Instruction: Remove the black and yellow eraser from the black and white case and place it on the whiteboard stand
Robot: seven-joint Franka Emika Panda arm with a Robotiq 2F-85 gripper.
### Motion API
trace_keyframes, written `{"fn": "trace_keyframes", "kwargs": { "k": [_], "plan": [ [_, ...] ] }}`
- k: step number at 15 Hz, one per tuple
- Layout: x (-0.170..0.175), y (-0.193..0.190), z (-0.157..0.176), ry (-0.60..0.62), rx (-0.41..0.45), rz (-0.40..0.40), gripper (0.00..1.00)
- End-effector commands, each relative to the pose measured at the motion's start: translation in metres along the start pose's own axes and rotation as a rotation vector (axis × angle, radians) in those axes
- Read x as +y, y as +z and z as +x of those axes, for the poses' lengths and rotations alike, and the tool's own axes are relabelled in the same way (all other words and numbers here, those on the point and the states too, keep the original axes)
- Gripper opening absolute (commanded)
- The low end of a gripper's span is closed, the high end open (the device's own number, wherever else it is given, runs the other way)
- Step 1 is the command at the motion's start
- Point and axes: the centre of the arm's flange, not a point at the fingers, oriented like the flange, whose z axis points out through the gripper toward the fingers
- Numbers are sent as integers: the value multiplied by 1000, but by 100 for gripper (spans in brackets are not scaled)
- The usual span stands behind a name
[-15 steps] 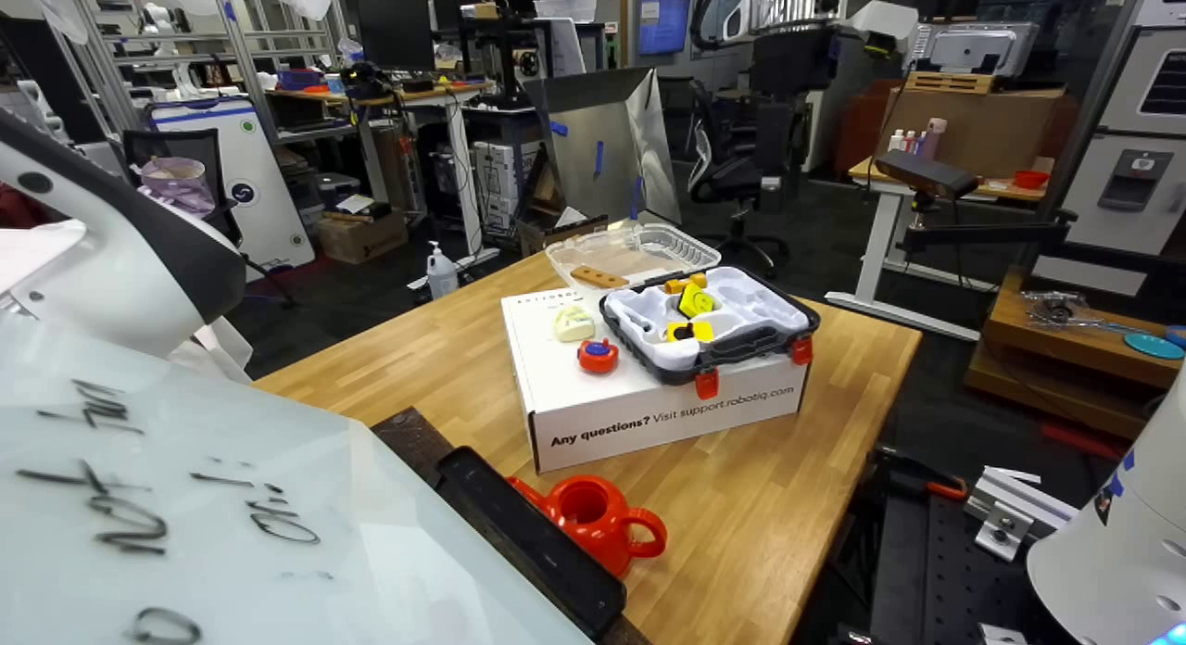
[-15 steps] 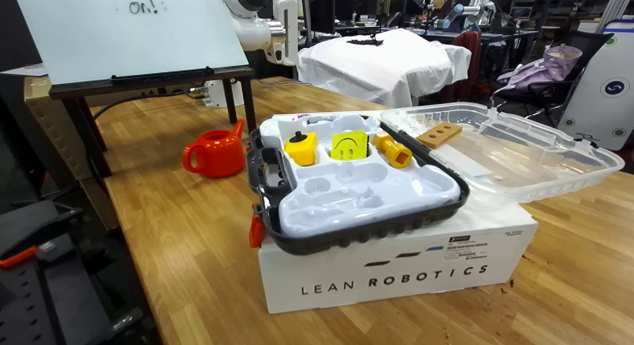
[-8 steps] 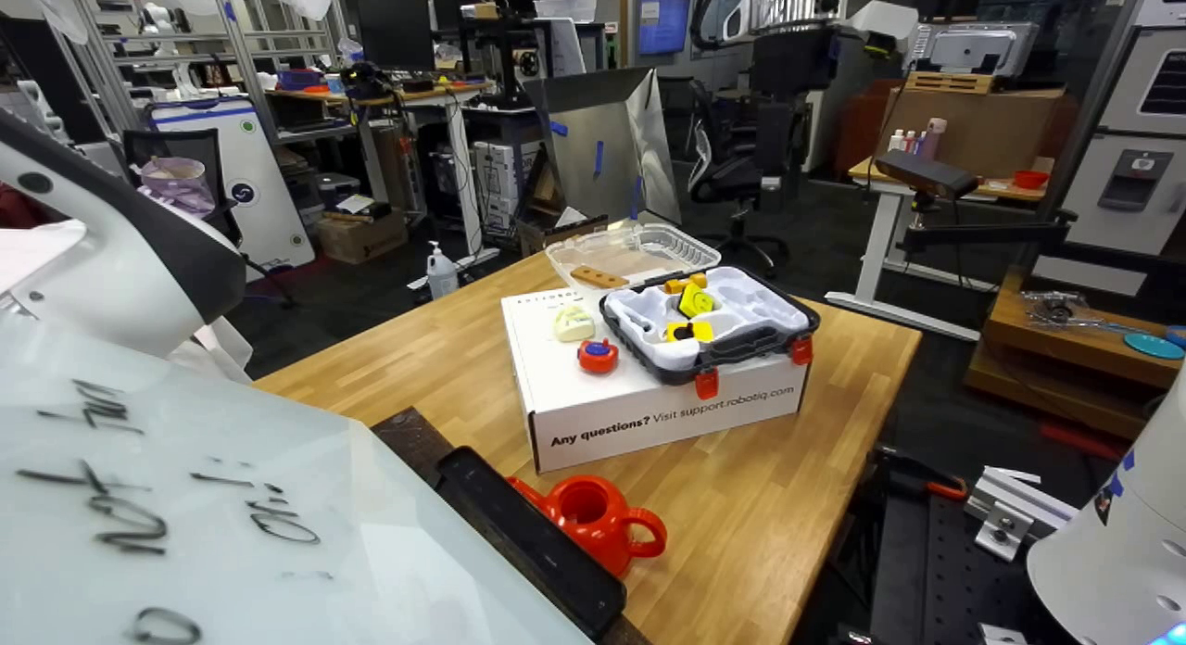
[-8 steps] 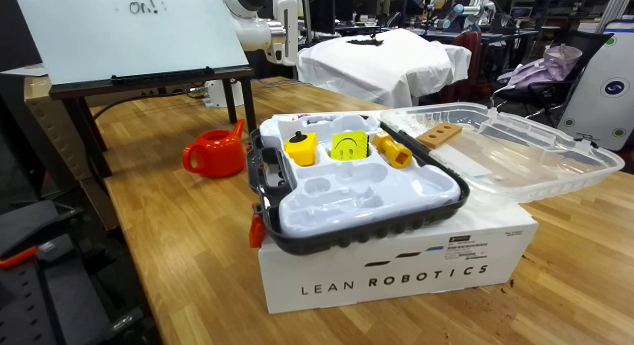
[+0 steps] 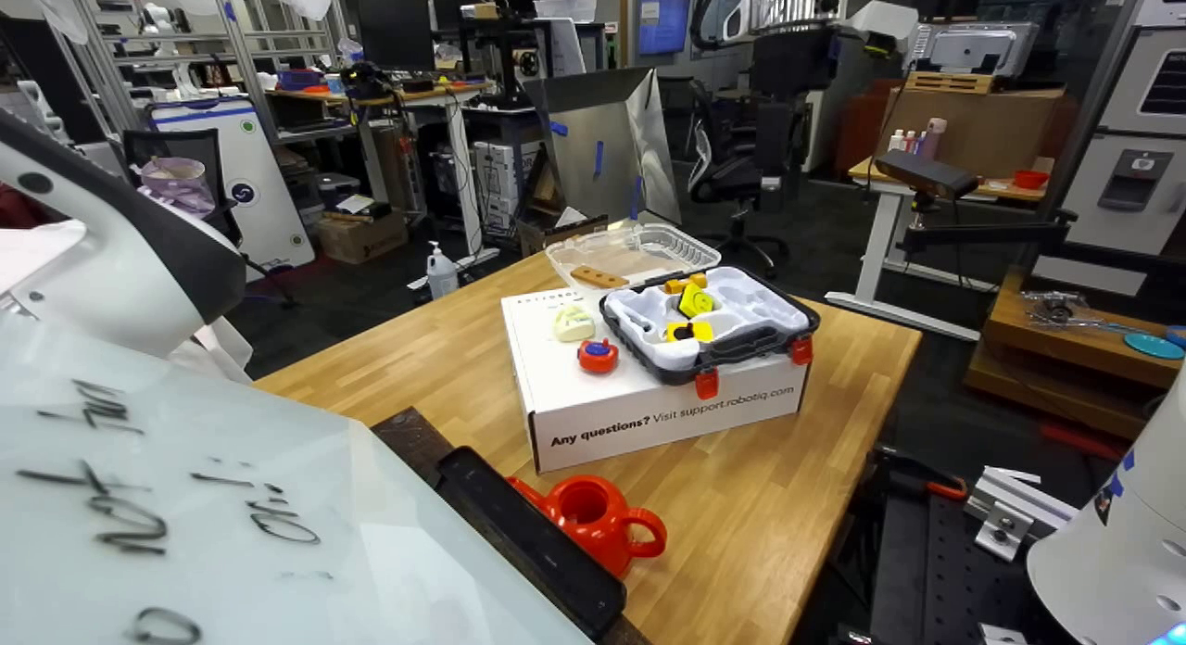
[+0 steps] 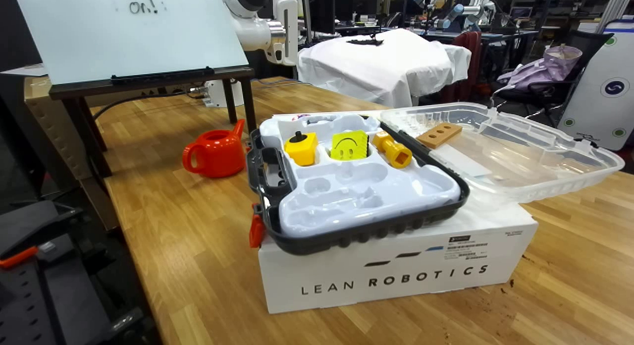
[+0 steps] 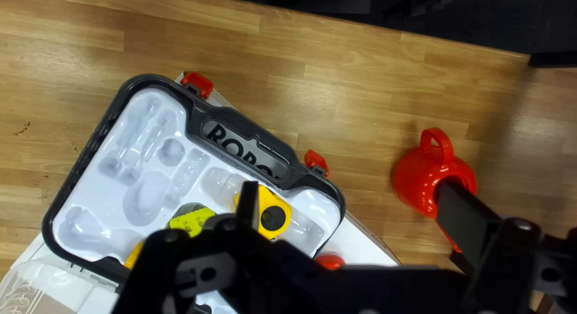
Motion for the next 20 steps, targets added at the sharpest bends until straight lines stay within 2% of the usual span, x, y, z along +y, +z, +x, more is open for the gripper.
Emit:
{"fn": "trace_keyframes", "kwargs": {
  "k": [1,4,8,13,14,16,20],
  "plan": [
    [-4,0,8,-1,3,-6,100],
    [-18,0,28,-13,9,-17,100],
    [-42,2,72,-3,31,-24,100],
    [-48,14,125,118,49,-38,100],
    [-48,17,106,70,50,-48,100],
    [-48,21,118,95,45,-51,100],
    [-48,18,120,102,49,-52,100]
  ]
}}
